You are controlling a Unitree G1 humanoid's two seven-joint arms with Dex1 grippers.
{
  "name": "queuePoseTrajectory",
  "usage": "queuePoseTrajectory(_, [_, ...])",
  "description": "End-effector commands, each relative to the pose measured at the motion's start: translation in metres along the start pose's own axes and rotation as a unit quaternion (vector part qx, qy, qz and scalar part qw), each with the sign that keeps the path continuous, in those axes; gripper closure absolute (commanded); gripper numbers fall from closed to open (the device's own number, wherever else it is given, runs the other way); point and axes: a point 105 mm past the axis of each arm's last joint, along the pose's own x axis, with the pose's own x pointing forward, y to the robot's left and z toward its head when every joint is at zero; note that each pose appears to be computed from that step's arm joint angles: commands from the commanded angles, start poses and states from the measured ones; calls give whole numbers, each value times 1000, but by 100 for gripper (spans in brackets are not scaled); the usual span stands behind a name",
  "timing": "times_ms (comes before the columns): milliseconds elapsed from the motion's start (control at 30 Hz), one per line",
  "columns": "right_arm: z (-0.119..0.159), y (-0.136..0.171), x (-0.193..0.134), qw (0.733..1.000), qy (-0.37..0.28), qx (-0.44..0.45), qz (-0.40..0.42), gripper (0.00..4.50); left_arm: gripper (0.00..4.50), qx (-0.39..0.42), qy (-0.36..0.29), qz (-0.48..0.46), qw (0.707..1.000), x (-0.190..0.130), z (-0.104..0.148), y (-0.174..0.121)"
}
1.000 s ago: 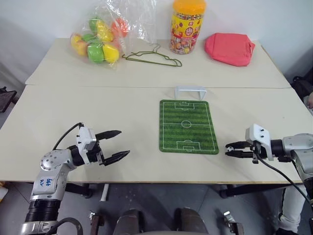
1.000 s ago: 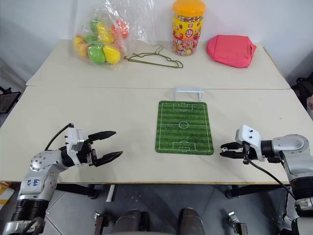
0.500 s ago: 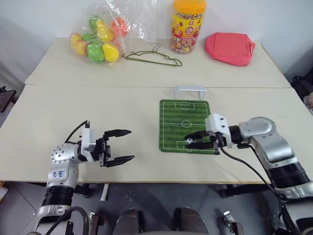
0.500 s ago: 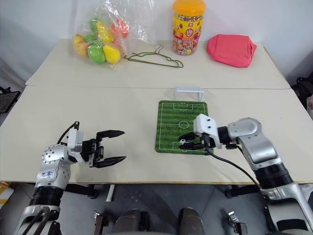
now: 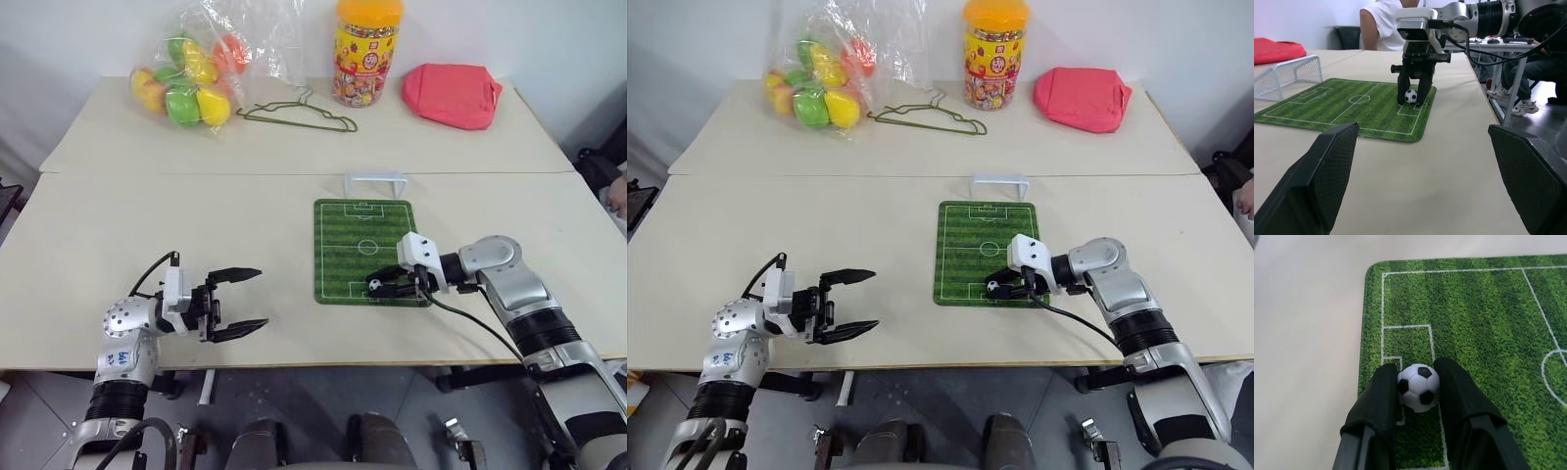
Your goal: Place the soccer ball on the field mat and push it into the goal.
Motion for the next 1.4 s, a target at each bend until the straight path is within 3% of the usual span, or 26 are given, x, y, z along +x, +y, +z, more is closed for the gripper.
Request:
queuePoseTrajectory(33, [2,-1,-3,1000,-2,-10,1,364,0,17,-10,2,1000,1,8,0])
queuePoseTrajectory(200, [4,-2,-2,1000,-5,-15,0,210,0,18,-9,4,1000,1,8,3])
queuePoseTrajectory(400, [9,-2,-6,1000,-7,-27,1,210,0,18,-10,3,1000,3,8,5])
queuePoseTrajectory(800, [52,-10,-24,994,-22,-101,-41,210,0,19,-15,-3,1000,6,8,9])
queuePoseTrajectory(900, [66,6,-28,992,-54,-113,-31,269,0,19,-16,-5,1000,4,8,9])
queuePoseTrajectory(1067, [50,41,-22,997,-44,-71,-2,442,0,17,-17,-8,1000,3,8,8])
queuePoseTrajectory(1267, [29,42,-17,999,-30,-33,-10,447,0,14,-20,-12,1000,5,8,8])
queuePoseTrajectory(1400, [17,27,-8,999,-27,-16,-25,447,0,14,-20,-15,1000,7,9,8])
